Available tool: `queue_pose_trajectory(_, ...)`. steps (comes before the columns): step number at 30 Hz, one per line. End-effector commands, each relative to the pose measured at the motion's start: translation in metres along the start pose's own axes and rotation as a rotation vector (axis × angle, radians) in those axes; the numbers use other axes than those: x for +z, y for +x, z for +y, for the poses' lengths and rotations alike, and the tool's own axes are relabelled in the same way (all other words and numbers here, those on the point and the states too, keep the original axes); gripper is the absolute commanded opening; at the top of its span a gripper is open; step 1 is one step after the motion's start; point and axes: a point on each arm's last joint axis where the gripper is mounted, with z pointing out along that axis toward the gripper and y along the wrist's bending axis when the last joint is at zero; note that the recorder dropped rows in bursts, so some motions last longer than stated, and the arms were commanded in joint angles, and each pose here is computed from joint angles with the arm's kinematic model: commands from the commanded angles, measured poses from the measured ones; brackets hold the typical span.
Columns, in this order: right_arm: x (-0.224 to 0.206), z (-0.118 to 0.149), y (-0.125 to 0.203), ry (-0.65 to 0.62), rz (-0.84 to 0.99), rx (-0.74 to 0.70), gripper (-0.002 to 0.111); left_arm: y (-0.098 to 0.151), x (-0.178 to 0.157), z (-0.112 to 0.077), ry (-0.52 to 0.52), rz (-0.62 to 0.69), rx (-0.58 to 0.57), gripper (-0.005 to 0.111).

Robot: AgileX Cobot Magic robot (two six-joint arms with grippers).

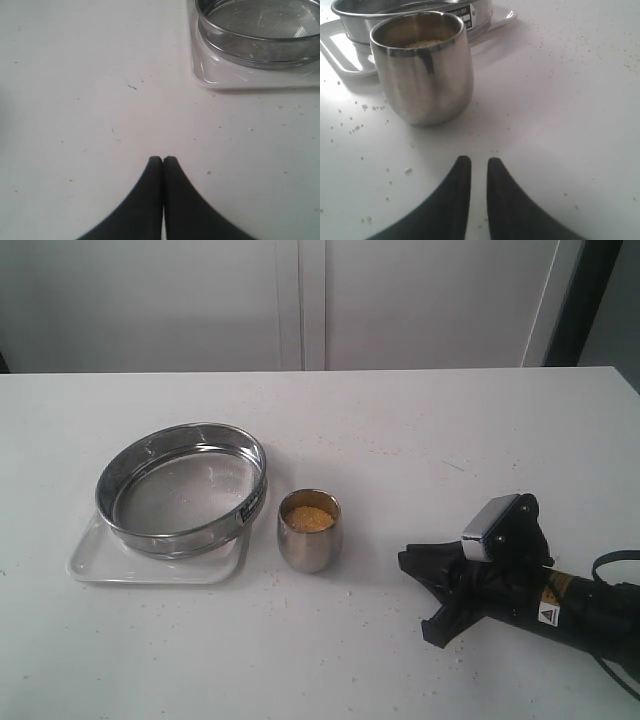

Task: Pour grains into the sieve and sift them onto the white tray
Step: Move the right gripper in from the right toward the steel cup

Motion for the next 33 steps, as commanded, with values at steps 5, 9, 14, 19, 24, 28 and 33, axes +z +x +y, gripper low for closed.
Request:
queue_pose_trajectory(5, 0.0002, 0.0017, -0.0005, -0.03, -0.012, -0.016, 0.059, 0.0032, 0.0011, -0.0006, 0.008, 0.012, -0.004, 0.0)
queue_pose_trajectory(9, 0.0003, -0.0001, -0.0008, -0.01, -0.014, -0.015, 0.077, 0.0032, 0.0011, -0.0006, 0.008, 0.012, -0.004, 0.0)
queue_pose_trajectory(14, 0.0003, -0.0022, -0.001, 0.013, -0.016, -0.064, 0.088, 0.0032, 0.0011, -0.0006, 0.008, 0.012, -0.004, 0.0)
queue_pose_trajectory(19, 0.0003, -0.0022, -0.001, 0.014, -0.016, -0.121, 0.088, 0.0032, 0.0011, -0.0006, 0.008, 0.012, -0.004, 0.0)
queue_pose_trajectory(24, 0.0003, -0.002, -0.001, 0.011, -0.016, -0.115, 0.088, 0.0032, 0.0011, -0.0006, 0.008, 0.012, -0.004, 0.0)
queue_pose_trajectory(28, 0.0007, 0.0007, -0.0009, -0.013, -0.014, -0.124, 0.09, 0.0032, 0.0011, -0.0006, 0.008, 0.012, -0.004, 0.0)
queue_pose_trajectory(33, 0.0047, 0.0031, -0.0032, -0.035, -0.022, -0.141, 0.095, 0.0032, 0.0011, -0.0006, 0.008, 0.012, -0.004, 0.0)
